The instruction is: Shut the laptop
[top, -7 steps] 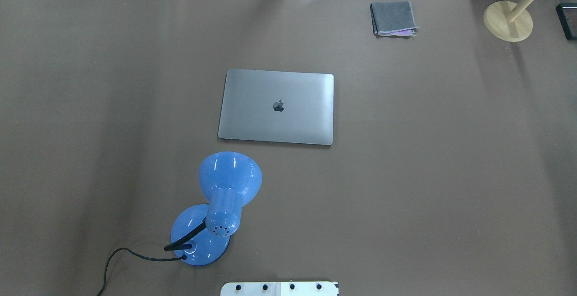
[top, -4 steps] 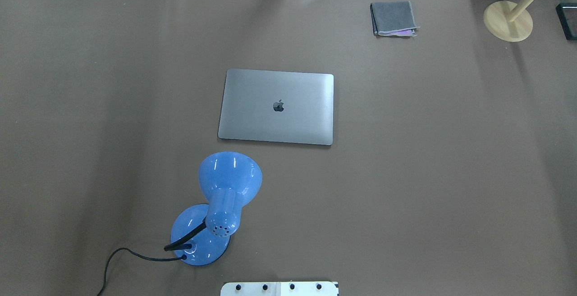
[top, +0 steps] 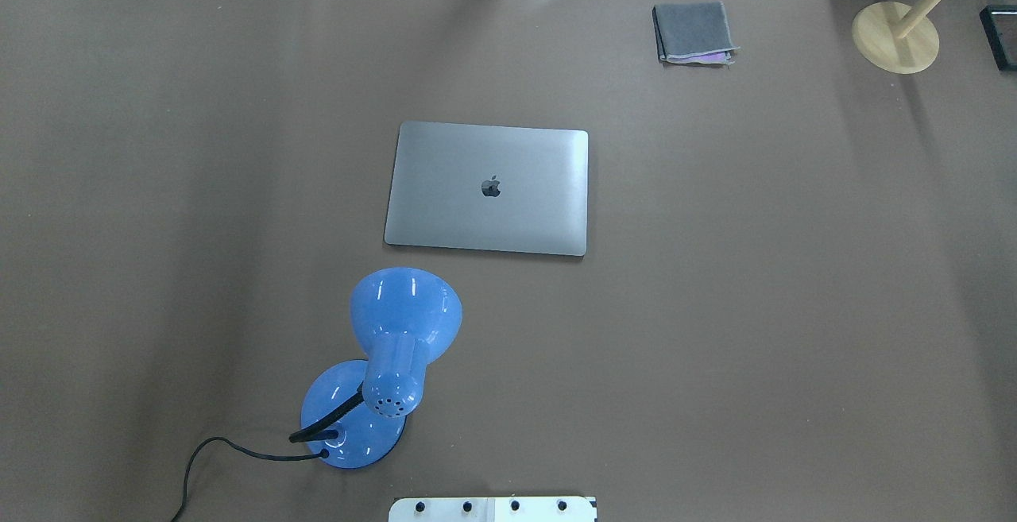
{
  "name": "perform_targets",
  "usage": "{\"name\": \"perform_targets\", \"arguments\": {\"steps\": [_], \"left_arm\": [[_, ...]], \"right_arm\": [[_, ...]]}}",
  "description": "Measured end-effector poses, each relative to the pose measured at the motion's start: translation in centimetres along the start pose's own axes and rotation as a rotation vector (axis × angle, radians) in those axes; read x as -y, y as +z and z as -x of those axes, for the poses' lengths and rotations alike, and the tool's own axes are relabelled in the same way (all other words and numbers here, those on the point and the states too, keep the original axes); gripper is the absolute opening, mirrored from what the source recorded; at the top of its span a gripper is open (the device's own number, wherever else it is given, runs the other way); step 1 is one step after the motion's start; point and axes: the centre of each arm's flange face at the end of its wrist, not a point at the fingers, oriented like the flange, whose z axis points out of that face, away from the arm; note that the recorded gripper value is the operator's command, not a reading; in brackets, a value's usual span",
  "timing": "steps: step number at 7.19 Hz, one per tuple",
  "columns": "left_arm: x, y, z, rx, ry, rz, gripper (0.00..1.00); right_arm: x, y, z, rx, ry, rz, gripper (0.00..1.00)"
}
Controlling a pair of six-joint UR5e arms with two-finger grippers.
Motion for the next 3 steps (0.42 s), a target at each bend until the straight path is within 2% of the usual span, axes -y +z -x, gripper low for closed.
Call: {"name": "perform_targets", "arguments": {"steps": [3], "left_arm": [[-0.01, -0.15, -0.14, 0.001, 0.002, -0.002, 0.99]], "right_arm": [[0.03, 0.01, 0.04, 0.000, -0.001, 0.001, 1.00]]}}
